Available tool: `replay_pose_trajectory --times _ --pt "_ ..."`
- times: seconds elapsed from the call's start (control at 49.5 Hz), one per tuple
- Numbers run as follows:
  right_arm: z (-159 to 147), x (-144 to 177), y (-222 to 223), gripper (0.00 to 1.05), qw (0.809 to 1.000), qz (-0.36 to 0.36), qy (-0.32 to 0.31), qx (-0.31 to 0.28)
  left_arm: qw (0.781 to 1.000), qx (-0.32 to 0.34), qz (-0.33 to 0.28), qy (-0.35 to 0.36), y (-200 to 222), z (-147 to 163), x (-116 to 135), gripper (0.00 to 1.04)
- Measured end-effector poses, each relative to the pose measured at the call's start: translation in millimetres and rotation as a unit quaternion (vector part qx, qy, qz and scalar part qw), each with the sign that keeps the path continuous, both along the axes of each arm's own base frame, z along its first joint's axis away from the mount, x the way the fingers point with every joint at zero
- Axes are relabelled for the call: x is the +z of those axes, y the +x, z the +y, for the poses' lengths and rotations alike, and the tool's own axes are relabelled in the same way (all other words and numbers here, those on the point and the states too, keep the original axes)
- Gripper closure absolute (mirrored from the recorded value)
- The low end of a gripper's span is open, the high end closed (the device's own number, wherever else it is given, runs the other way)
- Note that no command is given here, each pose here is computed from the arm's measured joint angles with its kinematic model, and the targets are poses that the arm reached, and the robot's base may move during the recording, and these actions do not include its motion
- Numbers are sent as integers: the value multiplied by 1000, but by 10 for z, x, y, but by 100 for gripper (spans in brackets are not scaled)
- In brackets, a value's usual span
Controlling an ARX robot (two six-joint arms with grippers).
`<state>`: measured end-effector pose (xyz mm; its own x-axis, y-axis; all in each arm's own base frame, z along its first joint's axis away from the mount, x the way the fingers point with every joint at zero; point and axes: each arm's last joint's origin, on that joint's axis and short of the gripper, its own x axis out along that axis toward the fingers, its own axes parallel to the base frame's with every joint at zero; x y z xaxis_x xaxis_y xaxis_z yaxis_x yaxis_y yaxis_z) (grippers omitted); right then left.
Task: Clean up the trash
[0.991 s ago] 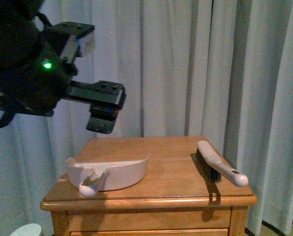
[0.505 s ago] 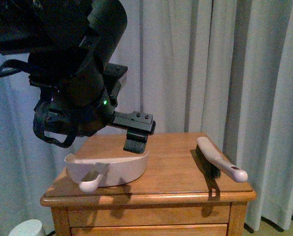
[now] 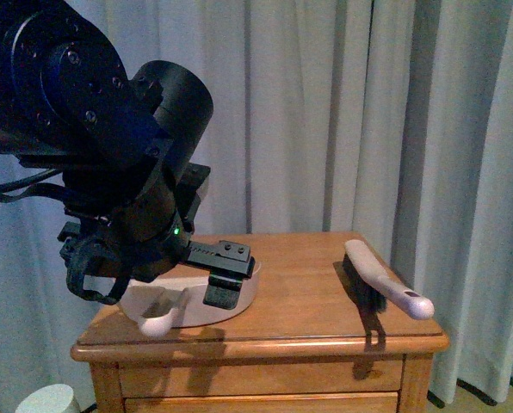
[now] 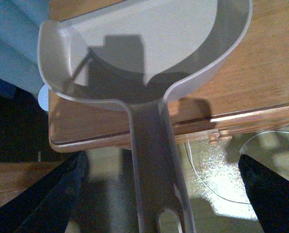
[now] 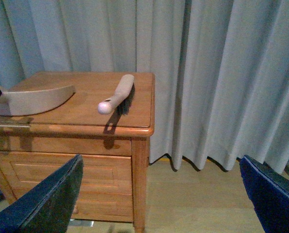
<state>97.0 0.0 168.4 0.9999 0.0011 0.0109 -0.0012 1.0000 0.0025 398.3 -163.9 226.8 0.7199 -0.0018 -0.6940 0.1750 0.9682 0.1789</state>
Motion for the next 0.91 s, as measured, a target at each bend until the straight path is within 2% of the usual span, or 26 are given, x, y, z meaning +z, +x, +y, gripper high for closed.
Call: replay_pose_trajectory --times 0.404,0.91 --pt "0 0 0 7 1000 0 0 0 1000 17 21 4 87 92 -279 8" --pt "0 0 0 7 1000 0 0 0 999 24 22 7 98 170 -363 8"
